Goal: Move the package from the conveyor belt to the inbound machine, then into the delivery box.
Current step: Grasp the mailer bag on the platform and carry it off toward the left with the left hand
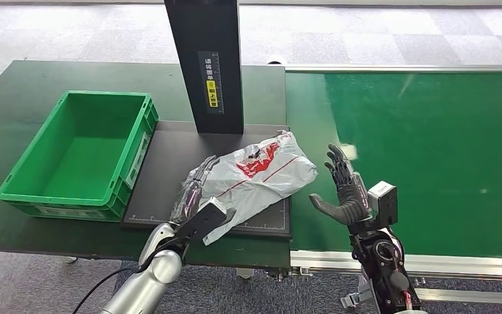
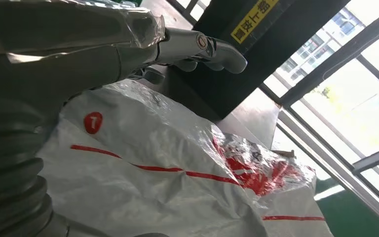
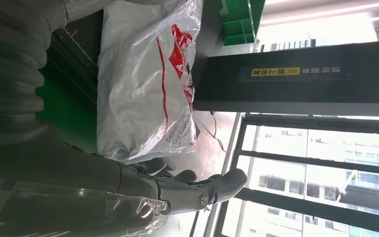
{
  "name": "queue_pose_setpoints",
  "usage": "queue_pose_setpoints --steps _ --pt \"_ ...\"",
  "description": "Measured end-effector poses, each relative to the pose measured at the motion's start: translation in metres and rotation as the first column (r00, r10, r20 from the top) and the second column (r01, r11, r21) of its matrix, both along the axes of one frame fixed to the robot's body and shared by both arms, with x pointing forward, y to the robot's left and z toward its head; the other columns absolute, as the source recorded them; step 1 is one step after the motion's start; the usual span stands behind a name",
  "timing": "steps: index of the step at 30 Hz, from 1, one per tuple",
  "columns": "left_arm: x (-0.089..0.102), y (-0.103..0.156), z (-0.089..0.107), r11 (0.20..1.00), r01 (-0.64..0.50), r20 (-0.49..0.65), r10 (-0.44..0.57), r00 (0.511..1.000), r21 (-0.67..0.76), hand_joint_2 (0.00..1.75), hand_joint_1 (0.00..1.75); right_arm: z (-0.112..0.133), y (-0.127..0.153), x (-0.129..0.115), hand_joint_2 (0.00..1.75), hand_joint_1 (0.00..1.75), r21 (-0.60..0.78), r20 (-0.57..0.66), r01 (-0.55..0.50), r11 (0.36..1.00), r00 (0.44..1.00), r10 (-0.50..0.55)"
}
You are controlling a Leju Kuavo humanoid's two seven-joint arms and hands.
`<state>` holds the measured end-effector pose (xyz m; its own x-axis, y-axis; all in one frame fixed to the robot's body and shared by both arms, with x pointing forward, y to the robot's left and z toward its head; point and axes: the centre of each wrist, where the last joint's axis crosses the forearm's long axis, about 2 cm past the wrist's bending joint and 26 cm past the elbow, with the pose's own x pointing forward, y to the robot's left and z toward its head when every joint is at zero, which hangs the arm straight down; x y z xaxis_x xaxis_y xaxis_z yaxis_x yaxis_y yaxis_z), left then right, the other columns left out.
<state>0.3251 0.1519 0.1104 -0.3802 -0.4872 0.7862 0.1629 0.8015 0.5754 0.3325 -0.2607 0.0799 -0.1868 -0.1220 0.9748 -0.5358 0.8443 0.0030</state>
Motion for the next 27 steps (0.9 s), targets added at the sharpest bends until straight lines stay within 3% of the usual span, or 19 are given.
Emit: queue_pose_setpoints --steps 4,11,13,15,17,27 --pt "0.009 -0.014 0.002 0.999 0.010 -0.025 -0.010 1.000 0.035 1.75 0.00 0.005 0.002 -0.009 1.75 0.00 -0.039 0.025 0.026 0.999 0.999 -0.025" --pt "0.017 -0.028 -0.004 0.956 -0.006 -0.147 0.051 0.988 0.295 1.75 0.02 0.001 -0.001 -0.027 1.75 0.00 -0.058 0.027 0.049 0.997 0.999 -0.048" --pt "0.018 -0.031 -0.008 0.942 0.030 -0.190 0.036 0.981 0.335 1.75 0.71 0.002 -0.002 -0.027 1.75 0.00 -0.060 0.026 0.054 0.997 0.998 -0.053" --pt "0.019 -0.032 -0.011 0.931 0.062 -0.217 0.018 0.976 0.360 1.75 1.55 0.003 -0.002 -0.026 1.75 0.00 -0.061 0.024 0.060 0.996 0.998 -0.058" --pt "0.019 -0.032 -0.014 0.926 0.079 -0.224 0.007 0.974 0.368 1.75 1.74 0.003 -0.003 -0.027 1.75 0.00 -0.065 0.019 0.074 0.995 0.997 -0.073" --pt "0.020 -0.030 -0.014 0.940 0.068 -0.177 -0.009 0.984 0.334 1.75 1.75 -0.006 -0.011 -0.042 1.75 0.00 -0.062 -0.052 0.169 0.984 0.984 -0.172"
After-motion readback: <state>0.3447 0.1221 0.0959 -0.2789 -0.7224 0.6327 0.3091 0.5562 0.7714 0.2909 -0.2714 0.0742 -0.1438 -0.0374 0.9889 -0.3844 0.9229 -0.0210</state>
